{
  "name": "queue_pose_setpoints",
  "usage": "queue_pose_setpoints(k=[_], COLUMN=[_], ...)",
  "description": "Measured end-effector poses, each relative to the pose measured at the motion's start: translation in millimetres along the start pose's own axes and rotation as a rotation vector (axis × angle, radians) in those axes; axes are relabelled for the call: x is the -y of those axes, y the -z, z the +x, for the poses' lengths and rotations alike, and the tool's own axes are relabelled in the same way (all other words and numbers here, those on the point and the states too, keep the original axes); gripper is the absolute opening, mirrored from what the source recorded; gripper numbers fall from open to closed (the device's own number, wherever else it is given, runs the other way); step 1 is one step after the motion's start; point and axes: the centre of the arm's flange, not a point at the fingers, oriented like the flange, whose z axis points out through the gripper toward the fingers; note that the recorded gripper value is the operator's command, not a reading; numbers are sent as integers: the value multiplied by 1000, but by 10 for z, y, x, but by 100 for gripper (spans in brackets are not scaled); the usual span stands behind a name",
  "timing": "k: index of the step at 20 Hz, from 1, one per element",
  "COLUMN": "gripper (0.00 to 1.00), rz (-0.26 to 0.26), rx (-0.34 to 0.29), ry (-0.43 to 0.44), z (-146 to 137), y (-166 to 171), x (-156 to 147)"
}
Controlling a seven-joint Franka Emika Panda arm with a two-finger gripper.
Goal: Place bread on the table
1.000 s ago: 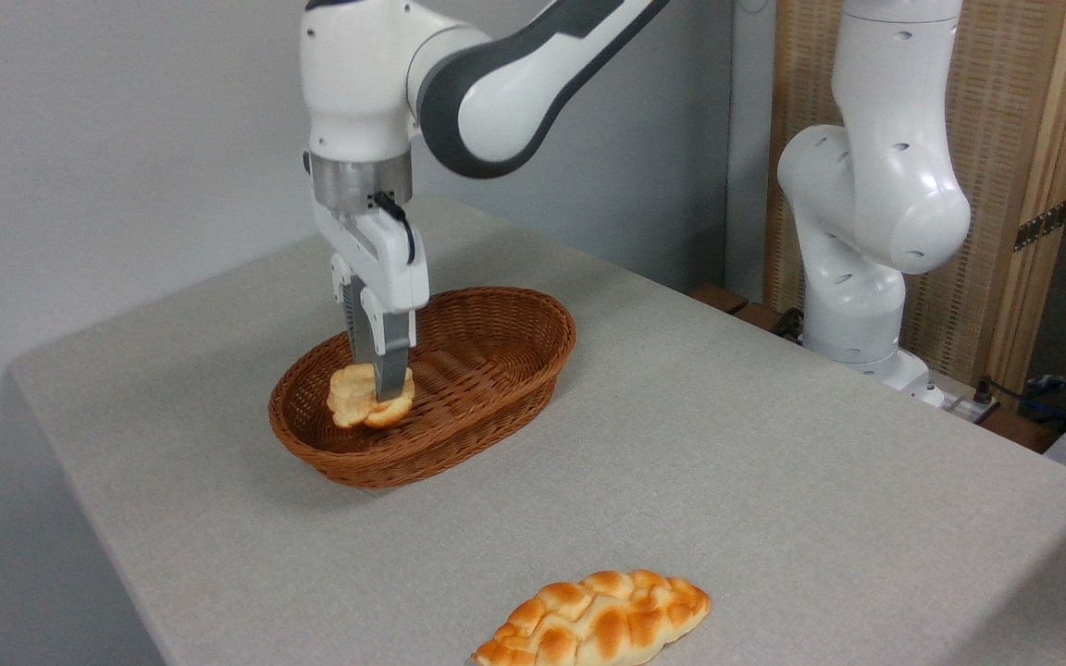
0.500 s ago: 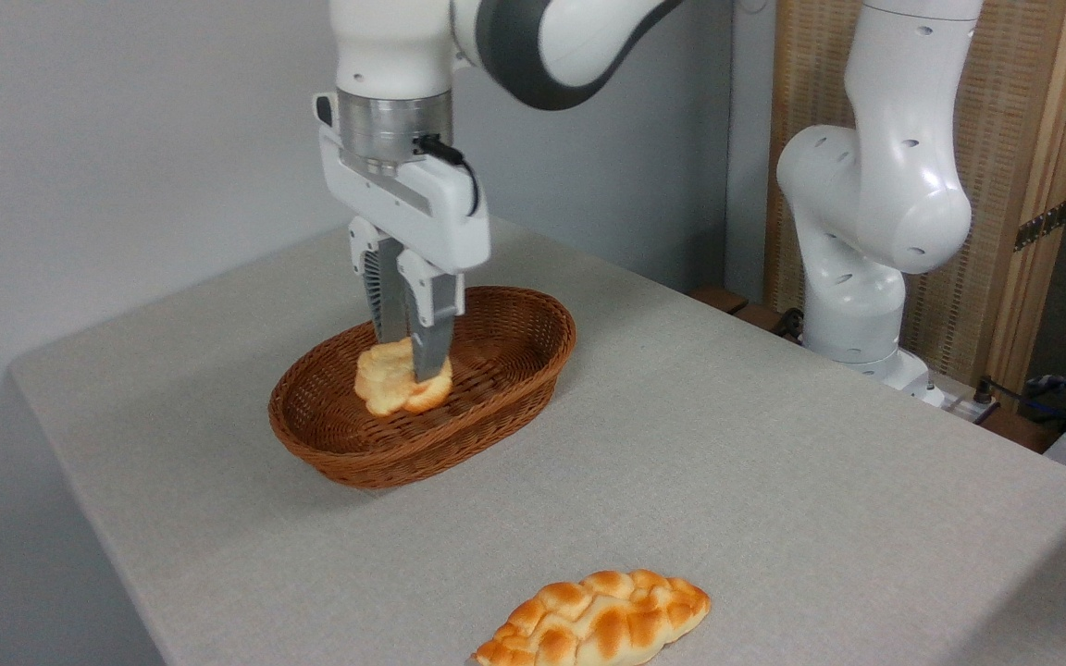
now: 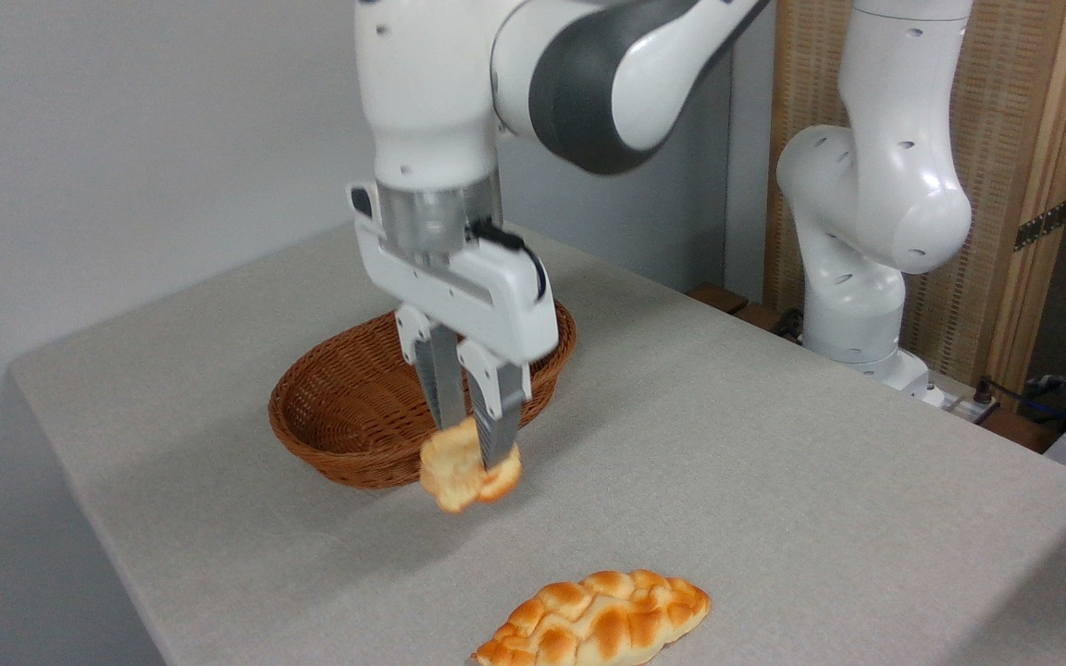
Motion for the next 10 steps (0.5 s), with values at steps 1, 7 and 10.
queue_pose_setpoints(k=[1,7,10], gripper=[70,100,100], rz=[-5,-12,-3], rx=[11,67,65], ry=[-6,-60,-57], z=[-28,-112,-123], y=[-64,-355,-391], x=[57,257,315])
